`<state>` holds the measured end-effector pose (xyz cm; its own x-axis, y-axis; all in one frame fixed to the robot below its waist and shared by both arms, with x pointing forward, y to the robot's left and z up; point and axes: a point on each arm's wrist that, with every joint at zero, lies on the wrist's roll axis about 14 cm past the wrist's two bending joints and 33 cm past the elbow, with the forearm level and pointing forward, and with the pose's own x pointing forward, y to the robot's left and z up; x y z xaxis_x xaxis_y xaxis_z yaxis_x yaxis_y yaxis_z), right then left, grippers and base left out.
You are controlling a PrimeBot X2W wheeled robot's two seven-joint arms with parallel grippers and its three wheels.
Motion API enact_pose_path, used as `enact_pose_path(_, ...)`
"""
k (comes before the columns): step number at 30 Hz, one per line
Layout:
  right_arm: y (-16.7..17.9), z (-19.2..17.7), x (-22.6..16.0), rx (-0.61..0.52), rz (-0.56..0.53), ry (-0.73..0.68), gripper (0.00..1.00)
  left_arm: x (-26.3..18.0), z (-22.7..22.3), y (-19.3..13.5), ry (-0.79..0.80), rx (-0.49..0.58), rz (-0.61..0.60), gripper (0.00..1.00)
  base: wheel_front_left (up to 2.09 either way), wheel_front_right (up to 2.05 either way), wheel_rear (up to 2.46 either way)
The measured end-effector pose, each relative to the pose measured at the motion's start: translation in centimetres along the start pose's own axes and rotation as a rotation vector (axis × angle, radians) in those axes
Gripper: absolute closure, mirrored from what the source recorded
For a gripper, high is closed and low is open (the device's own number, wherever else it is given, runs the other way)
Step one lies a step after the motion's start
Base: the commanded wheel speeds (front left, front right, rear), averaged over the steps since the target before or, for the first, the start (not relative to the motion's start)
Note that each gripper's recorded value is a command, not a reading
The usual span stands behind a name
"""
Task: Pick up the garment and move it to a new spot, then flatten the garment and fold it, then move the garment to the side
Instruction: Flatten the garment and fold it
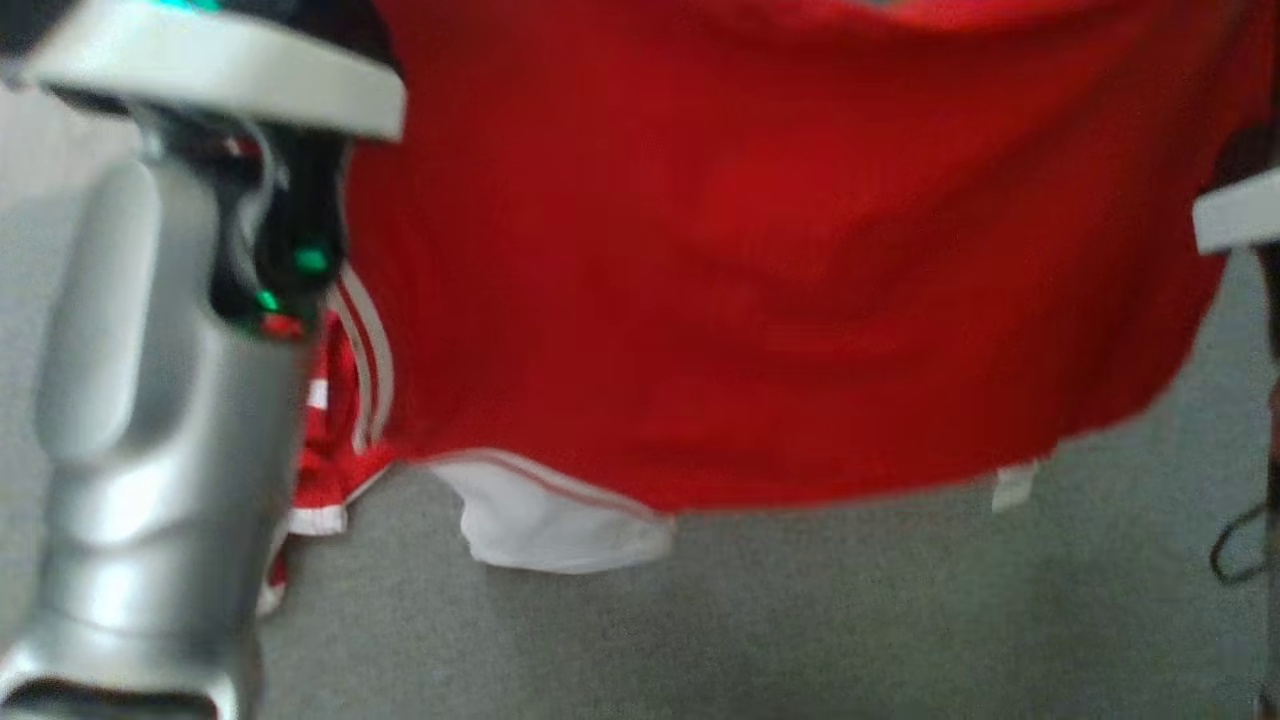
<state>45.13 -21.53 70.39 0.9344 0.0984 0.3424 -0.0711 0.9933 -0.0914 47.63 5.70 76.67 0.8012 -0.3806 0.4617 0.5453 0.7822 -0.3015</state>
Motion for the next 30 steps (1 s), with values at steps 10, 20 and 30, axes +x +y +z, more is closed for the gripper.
enact_pose_path(10,-0.7,-3.8,13.1,-0.033,0.009,-0.003,1.00,10.0,-1.2,10.5,-0.045,0.109,0.150,1.00,0.00,0.00,0.00)
enact_pose_path(20,-0.8,-10.7,18.4,-0.048,-0.016,0.024,1.00,12.9,-5.3,14.9,-0.066,0.161,0.177,1.00,0.00,0.00,0.00)
enact_pose_path(30,1.9,-24.8,10.5,-0.087,0.092,0.447,1.00,3.7,-17.0,18.7,0.292,0.226,0.234,1.00,0.00,0.00,0.00)
